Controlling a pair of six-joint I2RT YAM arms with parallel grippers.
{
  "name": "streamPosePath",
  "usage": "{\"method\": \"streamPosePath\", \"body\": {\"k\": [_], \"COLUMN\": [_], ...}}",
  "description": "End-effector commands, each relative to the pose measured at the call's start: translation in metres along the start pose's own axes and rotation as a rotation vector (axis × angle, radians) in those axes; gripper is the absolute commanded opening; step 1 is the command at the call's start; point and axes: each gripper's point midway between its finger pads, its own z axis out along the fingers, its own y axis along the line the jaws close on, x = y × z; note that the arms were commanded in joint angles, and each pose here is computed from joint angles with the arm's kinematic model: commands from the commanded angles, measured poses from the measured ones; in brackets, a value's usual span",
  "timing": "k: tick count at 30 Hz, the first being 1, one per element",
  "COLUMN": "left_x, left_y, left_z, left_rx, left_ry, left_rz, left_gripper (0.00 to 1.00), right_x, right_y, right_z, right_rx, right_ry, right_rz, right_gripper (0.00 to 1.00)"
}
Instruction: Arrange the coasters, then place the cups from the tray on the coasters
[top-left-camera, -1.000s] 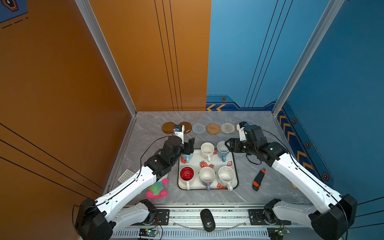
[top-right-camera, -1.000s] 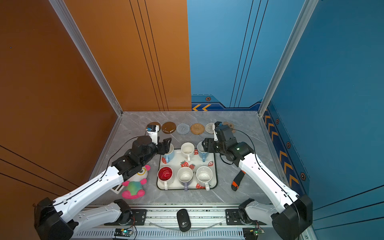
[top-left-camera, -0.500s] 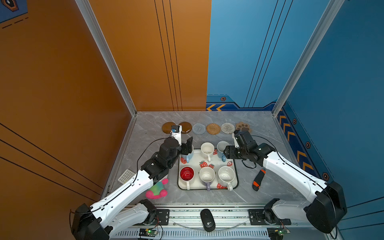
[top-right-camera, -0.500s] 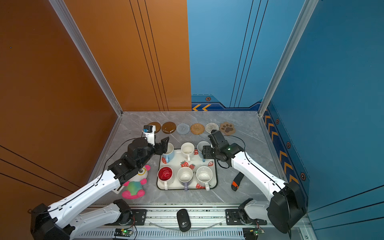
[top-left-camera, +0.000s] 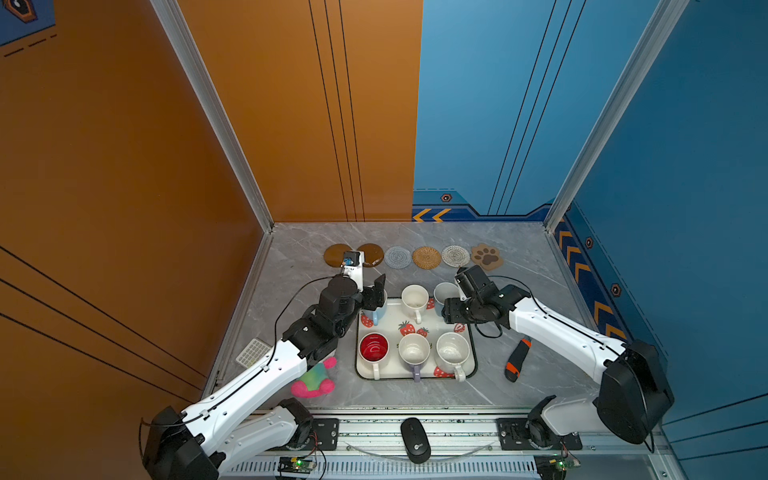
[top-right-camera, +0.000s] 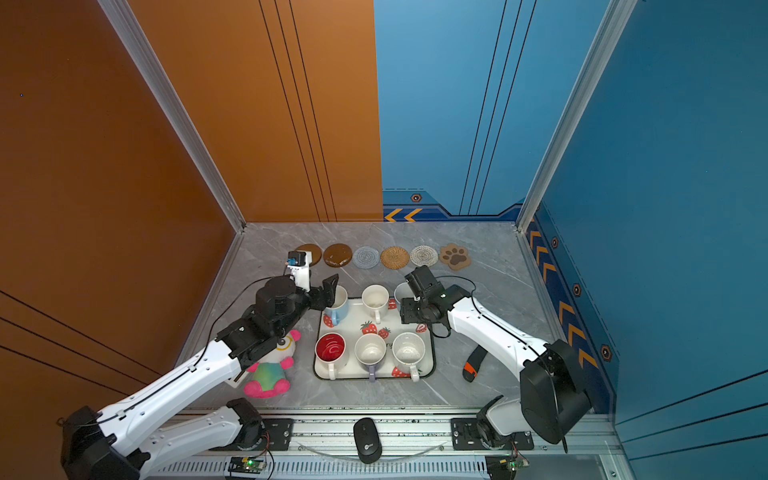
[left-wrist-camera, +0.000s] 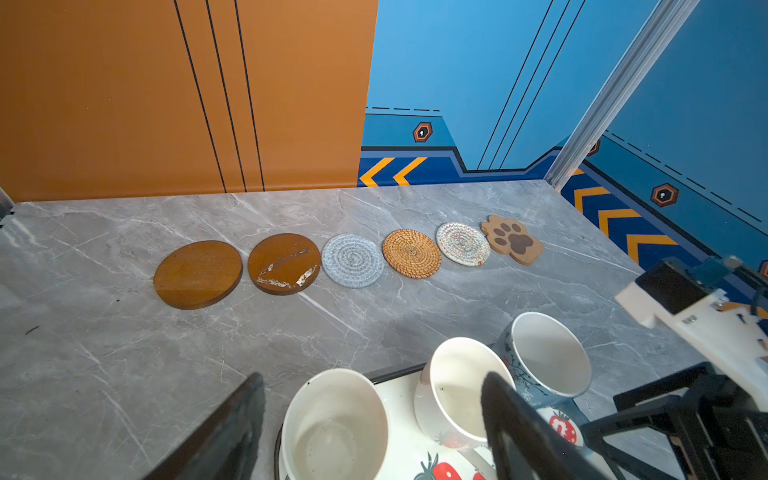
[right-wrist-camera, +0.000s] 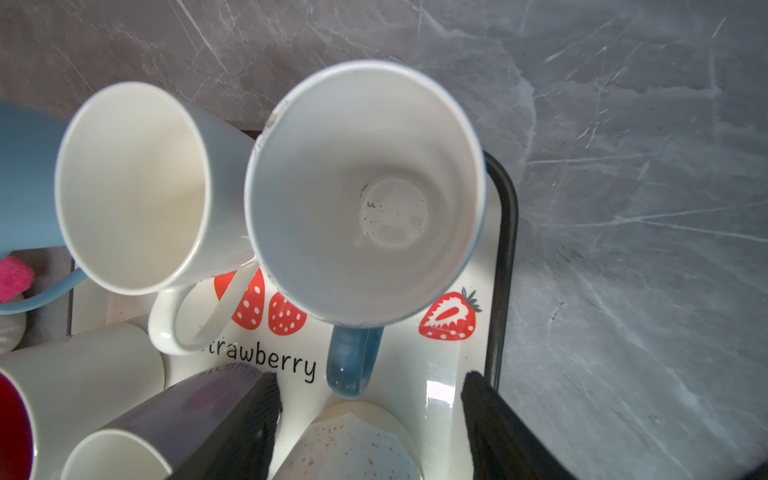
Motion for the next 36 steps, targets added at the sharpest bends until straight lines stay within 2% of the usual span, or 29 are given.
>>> {"method": "streamPosePath", "body": {"k": [1, 5, 12, 20, 36], "left_x": [0.000, 0.001, 0.002, 0.005, 0.008], "left_y": [0.001, 0.002, 0.003, 0.005, 0.010], "left_z": [-0.001, -0.001, 0.000, 0.001, 0.003], "left_rx": [-0.010, -0.014, -0.019, -0.027, -0.043], "left_ry": [-0.017, -0.017, -0.016, -0.012, -0.008], "left_rz": [0.018, 0.021, 0.026, 0.032, 0.038], "left_gripper": [0.83, 0.83, 0.84, 0.84, 0.85], "right_x": [-0.004, -0.003, -0.007, -0.011, -0.013], "right_y": [0.001, 0.003, 0.005, 0.007, 0.006], "right_z": [0.006, 0.010, 0.016, 0.022, 0.028], "right_rx": [0.023, 0.037, 0.063, 0.111, 0.173], "right_ry": [-0.018, -0.010, -0.012, -0.019, -0.022], "right_rz": [0.008, -0.002, -0.019, -0.041, -0.066], "right_gripper": [0.66, 0.64, 0.52, 0.43, 0.35]}}
